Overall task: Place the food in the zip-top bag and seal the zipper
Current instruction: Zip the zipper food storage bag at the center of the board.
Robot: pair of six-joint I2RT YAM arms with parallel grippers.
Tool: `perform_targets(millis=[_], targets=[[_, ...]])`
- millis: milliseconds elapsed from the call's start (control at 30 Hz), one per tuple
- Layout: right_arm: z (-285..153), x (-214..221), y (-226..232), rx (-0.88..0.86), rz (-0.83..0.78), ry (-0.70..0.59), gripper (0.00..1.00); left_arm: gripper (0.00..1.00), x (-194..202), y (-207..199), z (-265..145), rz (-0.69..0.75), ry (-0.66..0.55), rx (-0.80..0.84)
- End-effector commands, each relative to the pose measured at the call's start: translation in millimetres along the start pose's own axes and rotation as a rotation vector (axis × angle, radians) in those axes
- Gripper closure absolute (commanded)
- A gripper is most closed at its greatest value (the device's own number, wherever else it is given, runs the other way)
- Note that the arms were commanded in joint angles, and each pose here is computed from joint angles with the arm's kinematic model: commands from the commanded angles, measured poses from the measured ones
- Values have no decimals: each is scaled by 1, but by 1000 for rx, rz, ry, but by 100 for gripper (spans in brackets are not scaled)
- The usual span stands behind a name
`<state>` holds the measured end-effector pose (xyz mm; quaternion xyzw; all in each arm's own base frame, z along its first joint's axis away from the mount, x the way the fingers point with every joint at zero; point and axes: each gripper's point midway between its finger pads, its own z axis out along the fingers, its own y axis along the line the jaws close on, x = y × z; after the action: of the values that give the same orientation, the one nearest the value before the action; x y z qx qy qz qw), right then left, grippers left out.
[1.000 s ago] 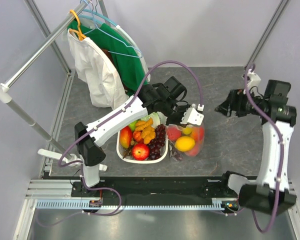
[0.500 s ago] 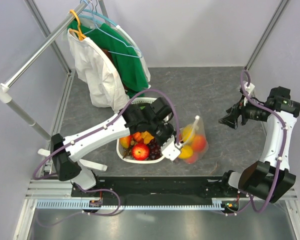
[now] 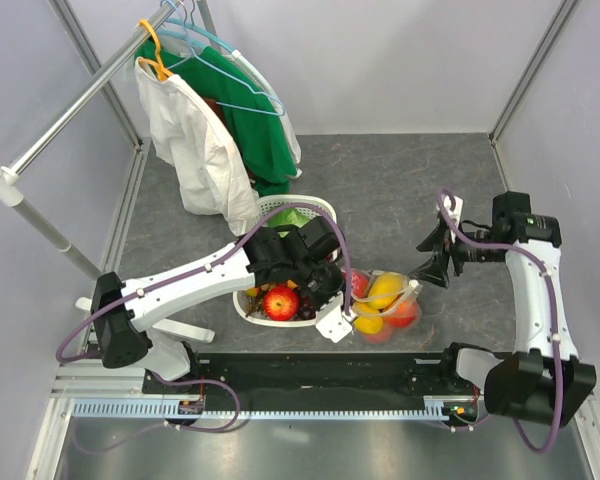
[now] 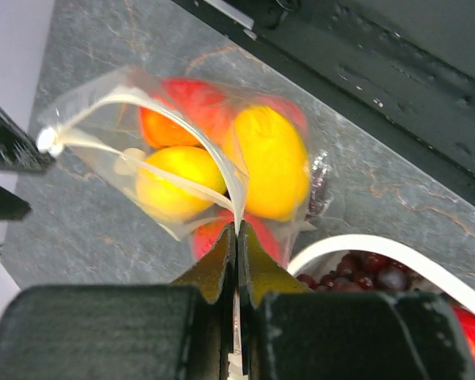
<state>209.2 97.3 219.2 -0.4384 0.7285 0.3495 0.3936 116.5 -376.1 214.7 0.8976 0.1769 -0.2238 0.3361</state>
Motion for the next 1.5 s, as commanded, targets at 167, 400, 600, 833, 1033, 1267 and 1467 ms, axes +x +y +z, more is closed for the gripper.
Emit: perform_targets(millis=[167, 400, 600, 833, 1033, 1267, 1467], targets=[[-9, 5, 22, 3, 99, 63, 13, 98, 4, -24, -3, -32, 21, -9], [-14, -1, 22, 30, 7, 73, 11, 98, 18, -34, -1, -103, 44, -36], [-8, 7, 44, 2, -51, 80, 15, 98, 34, -32, -1, -182, 43, -60], [3, 15, 59, -71, -48, 79, 22, 98, 36, -33, 2, -174, 41, -57], [3, 32, 50, -73, -99, 152, 22, 98, 39, -37, 2, -188, 44, -53], [-10, 31, 46, 1, -174, 214, 19, 98, 38, -36, 1, -181, 42, -55], [-6, 31, 59, -16, -233, 164, 18, 98, 37, -37, 2, -171, 35, -53]])
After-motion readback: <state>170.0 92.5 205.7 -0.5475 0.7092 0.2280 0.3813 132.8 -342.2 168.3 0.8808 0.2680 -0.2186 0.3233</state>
